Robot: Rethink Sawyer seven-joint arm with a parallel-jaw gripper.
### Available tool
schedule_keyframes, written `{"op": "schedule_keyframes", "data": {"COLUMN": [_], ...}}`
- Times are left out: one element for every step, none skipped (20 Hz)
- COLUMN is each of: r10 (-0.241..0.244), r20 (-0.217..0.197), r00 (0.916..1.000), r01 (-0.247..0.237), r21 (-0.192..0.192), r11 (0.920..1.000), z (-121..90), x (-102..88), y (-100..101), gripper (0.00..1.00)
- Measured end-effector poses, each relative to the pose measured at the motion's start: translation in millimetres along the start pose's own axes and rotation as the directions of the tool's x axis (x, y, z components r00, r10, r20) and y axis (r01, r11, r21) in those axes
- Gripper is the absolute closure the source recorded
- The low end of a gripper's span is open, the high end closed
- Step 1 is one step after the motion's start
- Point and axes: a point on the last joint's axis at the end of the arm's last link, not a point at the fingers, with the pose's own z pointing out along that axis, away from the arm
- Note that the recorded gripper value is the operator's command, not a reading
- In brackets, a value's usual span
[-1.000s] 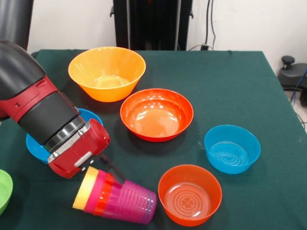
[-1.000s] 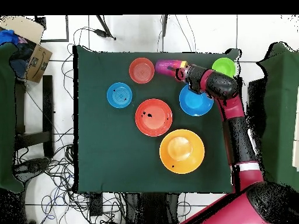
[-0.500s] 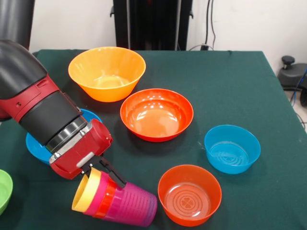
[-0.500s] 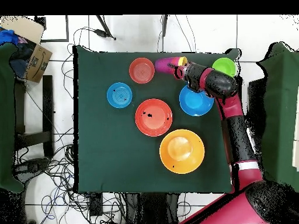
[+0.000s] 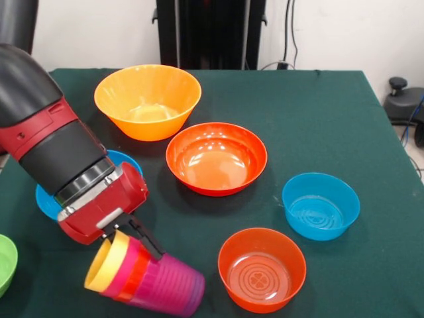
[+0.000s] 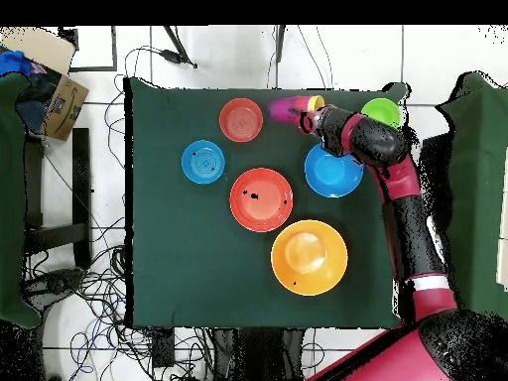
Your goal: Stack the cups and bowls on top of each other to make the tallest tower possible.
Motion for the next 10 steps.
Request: {"op": "schedule_keyframes", "data": {"r10": [-0.010, -0.019, -0.032, -0.040, -0.053, -0.065, -0.079, -0.091, -0.097, -0.105], "r20": [-0.001, -0.002, -0.002, -0.002, -0.003, -0.003, -0.005, -0.009, -0.011, -0.016], "r00": [1.0000, 0.9998, 0.9995, 0.9992, 0.9986, 0.9979, 0.9969, 0.9958, 0.9952, 0.9943], "r01": [0.010, 0.019, 0.032, 0.040, 0.053, 0.065, 0.078, 0.091, 0.098, 0.106], "r21": [0.016, 0.033, 0.059, 0.076, 0.101, 0.122, 0.148, 0.171, 0.180, 0.192], "r11": [0.9998, 0.9993, 0.9978, 0.9963, 0.9935, 0.9904, 0.9859, 0.9811, 0.9788, 0.9756], "z": [-1, -3, -5, -6, -8, -9, -11, -13, -14, -15], "x": [-1.3, -2.7, -5.2, -6.6, -8.3, -9.7, -10.1, -10.0, -9.8, -9.0], "y": [0, 0, 0, 0, 0, 1, 1, 1, 2, 2], "gripper": [1.00, 1.00, 1.00, 1.00, 1.00, 1.00, 1.00, 1.00, 1.00, 1.00]}}
